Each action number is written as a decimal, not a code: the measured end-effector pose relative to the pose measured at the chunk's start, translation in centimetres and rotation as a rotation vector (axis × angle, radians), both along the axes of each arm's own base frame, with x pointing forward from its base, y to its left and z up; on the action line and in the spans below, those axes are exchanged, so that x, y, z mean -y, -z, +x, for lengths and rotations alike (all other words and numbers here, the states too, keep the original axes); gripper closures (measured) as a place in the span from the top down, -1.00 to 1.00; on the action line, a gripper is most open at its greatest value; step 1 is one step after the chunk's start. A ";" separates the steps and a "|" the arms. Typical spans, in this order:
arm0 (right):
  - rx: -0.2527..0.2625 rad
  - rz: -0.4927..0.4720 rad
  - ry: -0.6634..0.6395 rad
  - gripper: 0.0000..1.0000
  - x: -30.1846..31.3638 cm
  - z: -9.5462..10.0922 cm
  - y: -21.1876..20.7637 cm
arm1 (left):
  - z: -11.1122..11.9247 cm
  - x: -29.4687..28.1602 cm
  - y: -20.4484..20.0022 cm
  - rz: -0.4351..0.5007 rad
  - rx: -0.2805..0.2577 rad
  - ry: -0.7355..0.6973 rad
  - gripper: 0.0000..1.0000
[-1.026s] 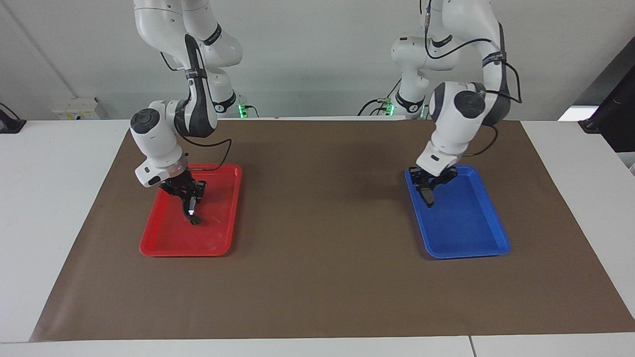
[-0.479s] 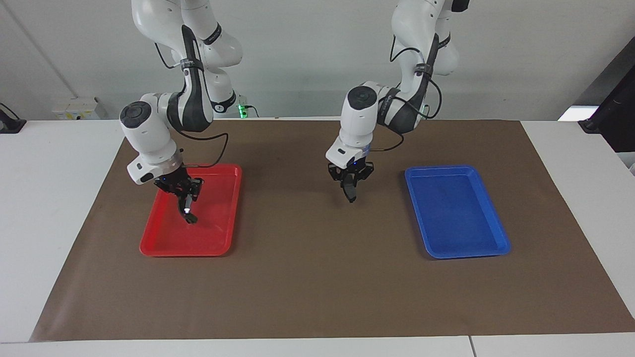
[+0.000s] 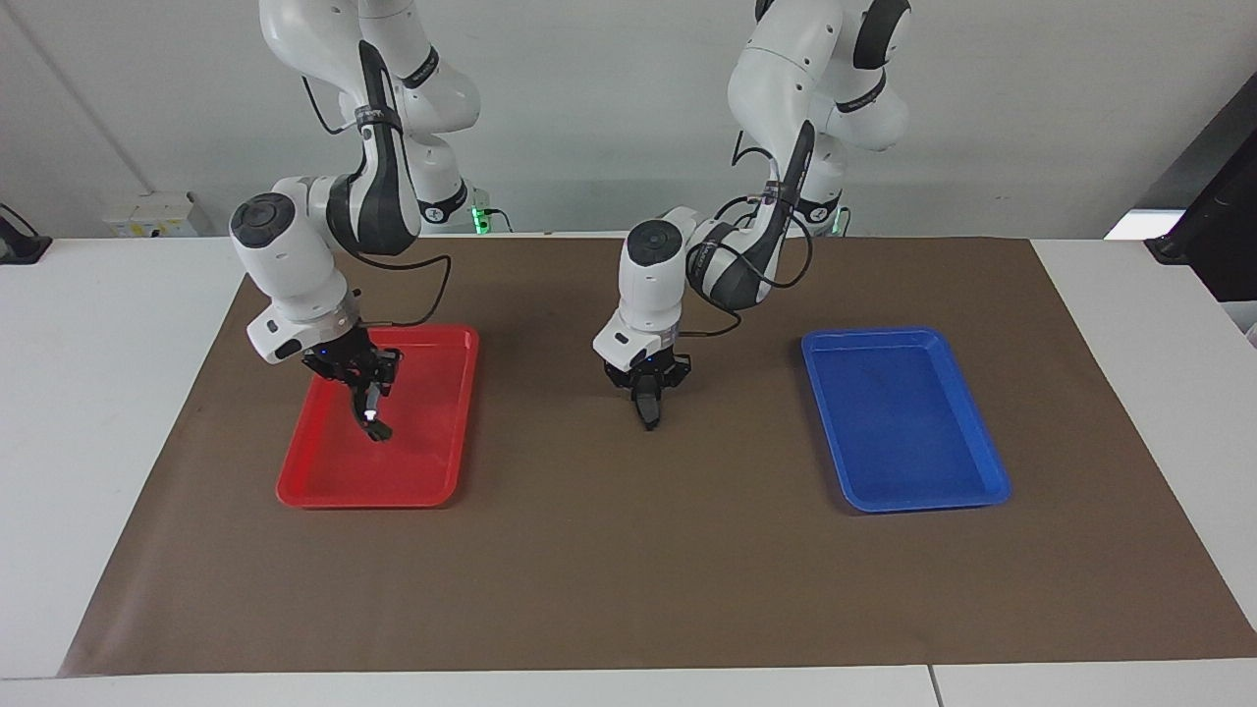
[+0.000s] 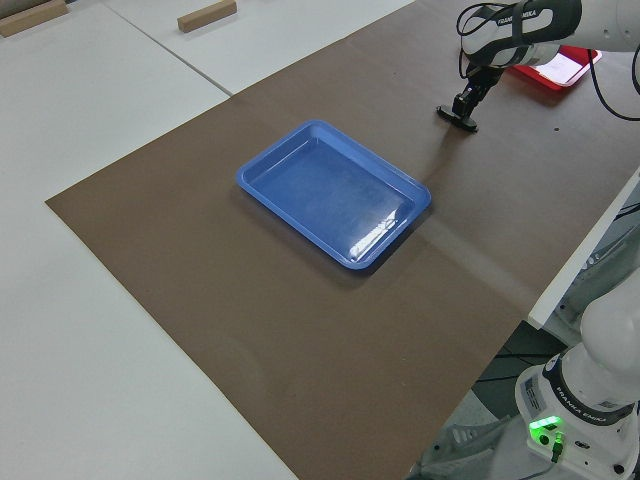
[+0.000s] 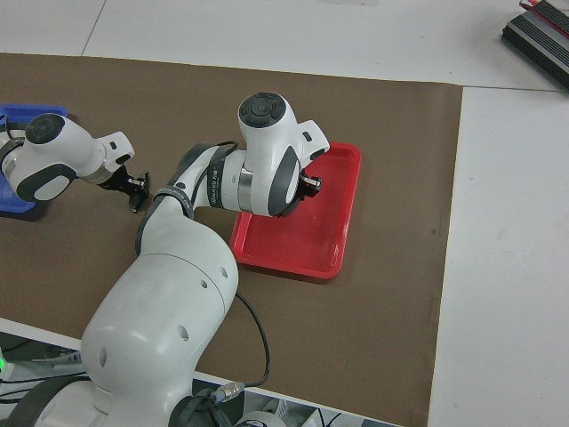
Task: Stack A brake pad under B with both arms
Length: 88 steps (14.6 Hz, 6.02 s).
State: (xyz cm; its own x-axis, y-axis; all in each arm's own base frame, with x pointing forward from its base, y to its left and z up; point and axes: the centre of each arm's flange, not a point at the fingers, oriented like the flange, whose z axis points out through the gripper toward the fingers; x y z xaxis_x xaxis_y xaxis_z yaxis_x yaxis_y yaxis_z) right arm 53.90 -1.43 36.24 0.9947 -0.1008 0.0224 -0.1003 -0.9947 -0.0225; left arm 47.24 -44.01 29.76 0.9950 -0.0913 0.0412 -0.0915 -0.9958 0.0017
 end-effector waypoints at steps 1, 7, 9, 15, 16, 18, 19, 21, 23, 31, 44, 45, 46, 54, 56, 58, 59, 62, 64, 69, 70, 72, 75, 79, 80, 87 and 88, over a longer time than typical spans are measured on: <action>0.000 0.000 0.000 -0.15 0.0 0.0 0.0 | 0.1 -0.1 0.0 0.001 0.000 -0.002 -0.20; -0.029 0.001 -0.063 -0.15 -3.3 0.4 -1.1 | 2.7 -5.1 -4.9 0.019 -0.006 0.006 0.45; -0.028 0.002 -0.071 -0.15 -3.7 0.6 -1.7 | 4.1 -9.7 -8.4 0.009 0.005 0.007 0.87; -0.038 -0.001 -0.034 -0.15 -16.1 -0.8 -2.3 | 6.5 -24.9 -15.0 0.031 -0.056 0.043 0.96; -0.038 -0.002 -0.009 -0.15 -18.7 -1.3 -2.2 | 7.2 -27.6 -15.7 0.027 -0.046 0.056 0.96; -0.037 -0.003 0.035 -0.15 -23.1 -2.0 -2.0 | 8.2 -33.1 -17.3 0.021 -0.021 0.081 0.96; -0.037 -0.004 0.046 -0.15 -24.8 -2.2 -1.9 | 8.4 -35.5 -18.1 0.019 -0.010 0.090 0.96; -0.034 -0.007 0.058 -0.15 -28.1 -2.4 -1.5 | 8.2 -39.3 -19.9 0.018 0.006 0.084 0.96; -0.027 -0.007 0.074 -0.15 -32.5 -2.4 -0.9 | 7.8 -41.4 -21.9 0.017 0.013 0.068 0.96; -0.008 -0.009 0.115 -0.15 -41.8 -3.0 3.8 | 7.2 -42.1 -26.2 0.018 -0.031 0.063 0.96; 0.011 -0.029 0.044 -0.15 -41.8 -2.6 5.6 | 7.0 -44.5 -28.5 0.018 -0.057 0.043 0.97; 0.011 -0.029 0.037 -0.15 -41.8 -2.6 5.6 | 7.0 -44.5 -28.4 0.018 -0.060 0.043 0.97; 0.011 -0.029 0.032 -0.15 -41.9 -2.6 5.6 | 7.0 -44.7 -28.3 0.018 -0.062 0.041 0.97; 0.011 -0.027 0.028 -0.15 -42.0 -2.8 5.6 | 6.9 -46.1 -28.2 0.017 -0.064 0.014 0.97; 0.015 -0.024 0.027 -0.15 -42.1 -2.7 5.6 | 6.9 -46.1 -28.2 0.017 -0.065 0.014 0.97; 0.026 -0.014 0.025 -0.15 -42.3 -2.7 5.4 | 6.9 -46.1 -28.2 0.017 -0.066 0.014 0.97; 0.027 -0.013 0.024 -0.15 -42.3 -2.7 5.4 | 6.9 -46.1 -28.2 0.017 -0.066 0.014 0.97; 0.026 -0.012 0.021 -0.15 -42.5 -2.8 5.5 | 6.9 -46.1 -28.1 0.017 -0.069 0.014 0.97; 0.025 -0.013 0.021 -0.15 -42.5 -2.9 5.5 | 6.8 -46.1 -28.1 0.017 -0.072 0.014 0.97; 0.037 -0.004 0.020 -0.15 -42.4 -3.0 6.2 | 6.8 -46.0 -28.0 0.017 -0.075 0.016 0.97; 0.038 -0.002 0.020 -0.15 -42.4 -3.0 6.3 | 6.8 -45.9 -28.0 0.017 -0.077 0.017 0.97; 0.039 -0.002 0.020 -0.15 -42.4 -3.0 6.3 | 6.8 -45.9 -27.8 0.017 -0.081 0.018 0.97; 0.041 0.000 0.020 0.37 -42.4 -3.0 6.2 | 6.8 -45.9 -27.8 0.017 -0.082 0.018 0.97; 0.044 0.002 0.022 0.99 -42.3 -2.9 5.6 | 6.8 -45.8 -27.7 0.016 -0.083 0.019 0.97; 0.047 0.003 0.028 0.99 -42.0 -2.7 4.9 | 6.8 -45.8 -27.7 0.017 -0.083 0.019 0.97; 0.066 -0.025 0.134 0.99 -25.4 3.2 -8.4 | 6.8 -45.8 -27.7 0.017 -0.083 0.019 0.97; 0.065 -0.039 0.133 0.99 -22.7 3.5 -9.9 | 6.8 -45.8 -27.7 0.017 -0.083 0.020 0.97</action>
